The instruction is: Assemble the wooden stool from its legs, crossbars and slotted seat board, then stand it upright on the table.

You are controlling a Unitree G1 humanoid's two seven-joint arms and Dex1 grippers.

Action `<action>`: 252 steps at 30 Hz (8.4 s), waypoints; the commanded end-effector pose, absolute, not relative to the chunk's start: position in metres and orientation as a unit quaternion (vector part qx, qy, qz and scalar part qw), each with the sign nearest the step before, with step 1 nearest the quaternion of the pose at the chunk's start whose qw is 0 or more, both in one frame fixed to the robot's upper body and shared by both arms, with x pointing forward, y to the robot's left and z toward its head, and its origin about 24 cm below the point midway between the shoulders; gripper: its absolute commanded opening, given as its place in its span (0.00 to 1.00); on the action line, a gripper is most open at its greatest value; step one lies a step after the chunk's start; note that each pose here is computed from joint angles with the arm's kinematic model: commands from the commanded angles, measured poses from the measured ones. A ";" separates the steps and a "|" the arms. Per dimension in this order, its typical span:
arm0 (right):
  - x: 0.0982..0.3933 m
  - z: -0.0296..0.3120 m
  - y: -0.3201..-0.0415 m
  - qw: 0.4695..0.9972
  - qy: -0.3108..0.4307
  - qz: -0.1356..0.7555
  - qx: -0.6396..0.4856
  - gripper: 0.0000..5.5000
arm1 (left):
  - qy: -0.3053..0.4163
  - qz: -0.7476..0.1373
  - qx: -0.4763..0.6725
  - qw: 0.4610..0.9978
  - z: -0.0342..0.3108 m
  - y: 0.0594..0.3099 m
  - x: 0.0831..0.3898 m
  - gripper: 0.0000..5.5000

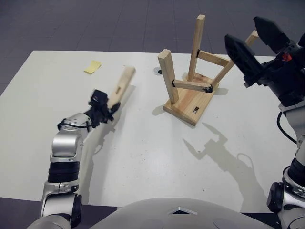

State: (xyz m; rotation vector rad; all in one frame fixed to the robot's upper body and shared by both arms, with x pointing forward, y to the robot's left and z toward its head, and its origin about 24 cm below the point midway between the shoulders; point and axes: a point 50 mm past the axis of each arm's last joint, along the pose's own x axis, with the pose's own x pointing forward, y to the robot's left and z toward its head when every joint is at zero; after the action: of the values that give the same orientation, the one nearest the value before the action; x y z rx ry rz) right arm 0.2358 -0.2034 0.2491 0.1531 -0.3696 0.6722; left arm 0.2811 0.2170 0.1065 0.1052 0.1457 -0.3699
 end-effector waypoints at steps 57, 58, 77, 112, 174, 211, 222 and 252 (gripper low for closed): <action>0.301 0.306 -0.094 0.821 -0.128 0.428 0.356 0.19 | -0.264 -0.324 0.172 0.892 0.218 0.135 0.283 0.37; 0.301 0.306 -0.094 0.821 -0.130 0.426 0.356 0.19 | -0.264 -0.321 0.171 0.893 0.218 0.135 0.284 0.37; 0.313 0.314 -0.098 0.814 -0.130 0.434 0.363 0.18 | -0.266 -0.271 0.157 0.912 0.206 0.142 0.281 0.55; 0.246 0.203 -0.211 0.978 -0.081 -0.010 0.192 0.18 | 0.014 0.239 -0.149 0.960 0.113 0.259 0.320 0.98; 0.209 0.094 -0.214 0.993 0.015 -0.081 0.080 0.18 | 0.033 0.077 -0.172 0.982 0.146 0.160 0.326 0.98; 0.221 0.085 -0.209 0.993 0.018 -0.065 0.098 0.18 | -0.151 -0.414 0.128 0.889 0.246 -0.025 0.268 0.98; 0.221 0.085 -0.205 0.993 0.014 -0.061 0.102 0.18 | -0.111 -0.410 0.189 0.885 0.208 -0.031 0.273 0.98; 0.222 0.089 -0.196 0.990 -0.003 -0.057 0.130 0.18 | -0.065 -0.428 0.380 0.817 0.174 -0.051 0.272 0.98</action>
State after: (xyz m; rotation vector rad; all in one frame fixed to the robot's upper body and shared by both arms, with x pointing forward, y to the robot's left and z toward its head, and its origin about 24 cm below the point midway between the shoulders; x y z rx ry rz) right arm 0.2268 -0.2024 0.1269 0.2189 -0.2138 -0.1108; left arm 0.2690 -0.0541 0.2015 0.7834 -0.2952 -0.8639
